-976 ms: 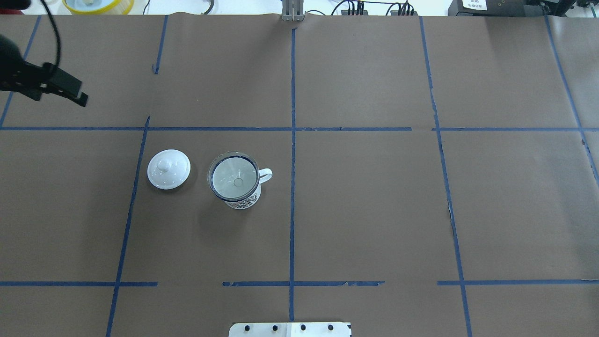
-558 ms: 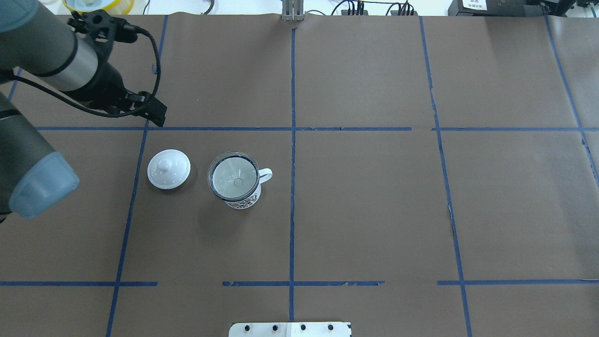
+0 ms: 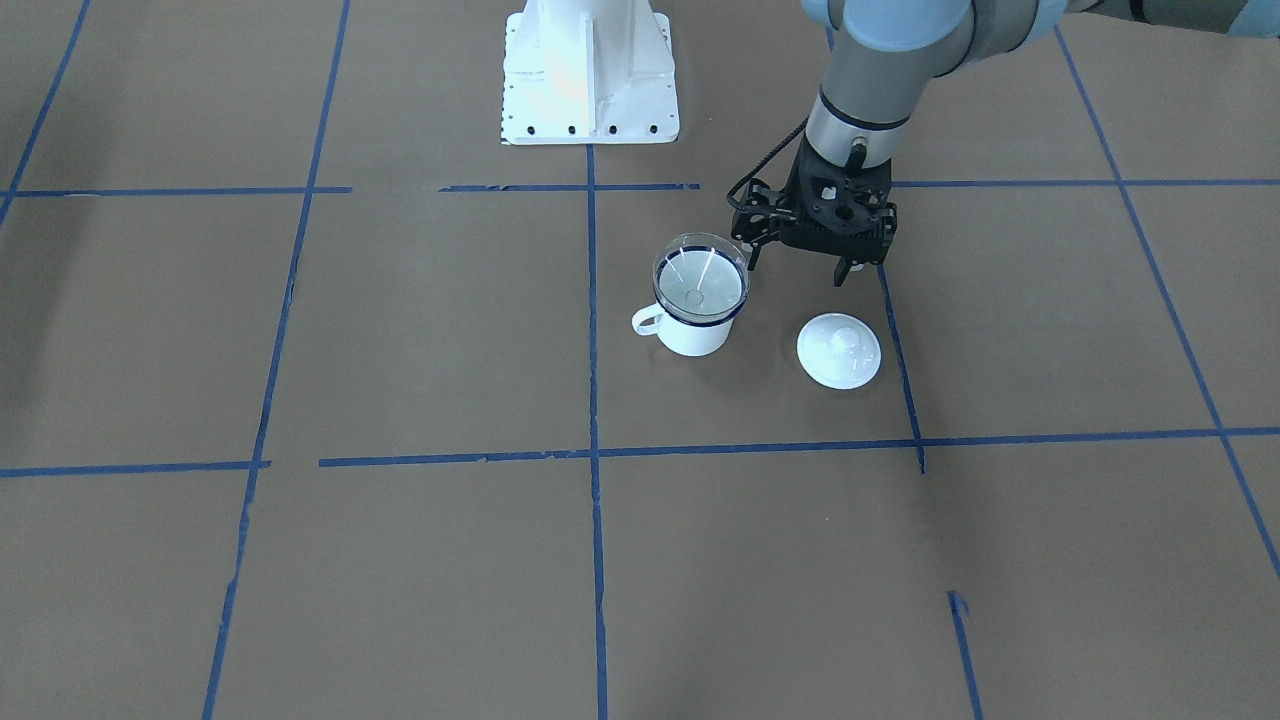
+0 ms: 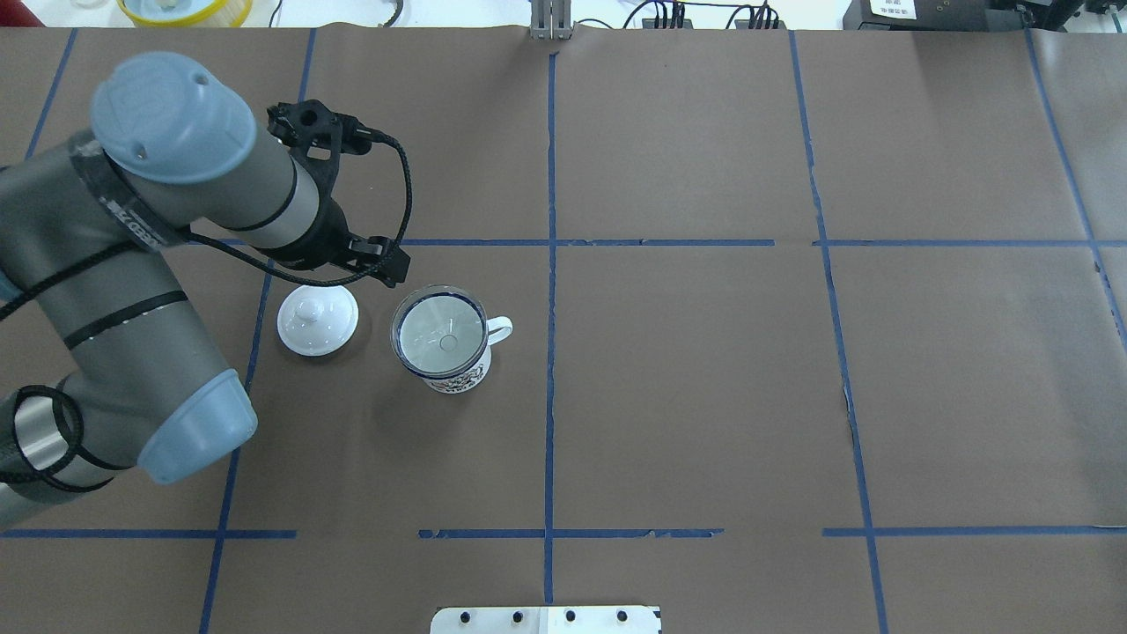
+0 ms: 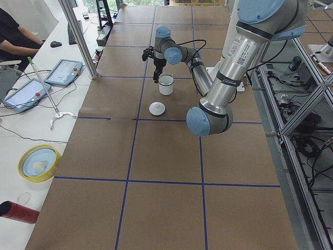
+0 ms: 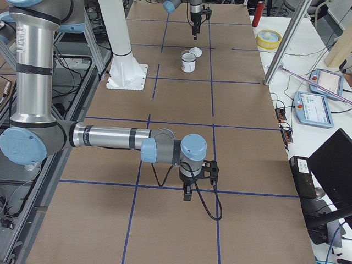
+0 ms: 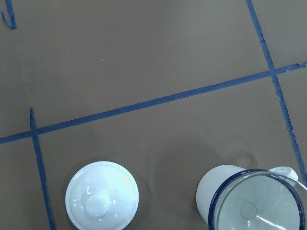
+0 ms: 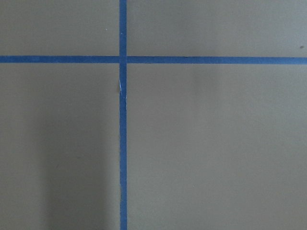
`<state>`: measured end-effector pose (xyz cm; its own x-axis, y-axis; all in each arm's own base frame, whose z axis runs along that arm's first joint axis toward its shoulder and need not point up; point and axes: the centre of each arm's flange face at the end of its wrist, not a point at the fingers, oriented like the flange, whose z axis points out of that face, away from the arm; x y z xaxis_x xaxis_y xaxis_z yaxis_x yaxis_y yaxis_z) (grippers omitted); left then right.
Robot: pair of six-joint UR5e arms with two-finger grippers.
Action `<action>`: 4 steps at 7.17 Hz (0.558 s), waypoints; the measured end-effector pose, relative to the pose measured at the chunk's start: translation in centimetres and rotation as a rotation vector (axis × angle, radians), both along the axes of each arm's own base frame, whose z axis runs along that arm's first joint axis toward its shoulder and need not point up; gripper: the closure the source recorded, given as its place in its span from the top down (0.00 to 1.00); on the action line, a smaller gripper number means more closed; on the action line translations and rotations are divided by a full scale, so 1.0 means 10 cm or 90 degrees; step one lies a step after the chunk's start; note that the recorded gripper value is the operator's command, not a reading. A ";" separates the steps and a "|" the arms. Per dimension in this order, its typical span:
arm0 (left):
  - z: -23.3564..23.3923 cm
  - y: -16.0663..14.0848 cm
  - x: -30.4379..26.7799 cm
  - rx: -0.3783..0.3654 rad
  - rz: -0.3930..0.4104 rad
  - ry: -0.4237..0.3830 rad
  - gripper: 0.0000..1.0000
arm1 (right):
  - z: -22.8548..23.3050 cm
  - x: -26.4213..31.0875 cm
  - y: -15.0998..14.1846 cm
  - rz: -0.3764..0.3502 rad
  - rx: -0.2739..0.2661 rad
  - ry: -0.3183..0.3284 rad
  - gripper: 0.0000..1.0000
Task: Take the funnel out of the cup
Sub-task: 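Lower the left gripper onto the funnel stem and close it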
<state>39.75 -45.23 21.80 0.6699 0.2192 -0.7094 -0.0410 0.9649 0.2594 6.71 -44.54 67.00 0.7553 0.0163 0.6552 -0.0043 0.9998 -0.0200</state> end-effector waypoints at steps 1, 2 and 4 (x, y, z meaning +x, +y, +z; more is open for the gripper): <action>0.01 0.08 0.14 -0.007 0.000 0.000 0.93 | 0.00 0.00 0.00 0.000 0.000 0.000 1.00; 0.02 0.13 0.25 -0.013 0.003 -0.002 0.80 | 0.00 0.00 0.00 0.000 0.000 0.000 1.00; 0.09 0.14 0.50 -0.028 0.007 -0.002 0.55 | 0.00 0.00 0.00 0.000 0.000 0.000 1.00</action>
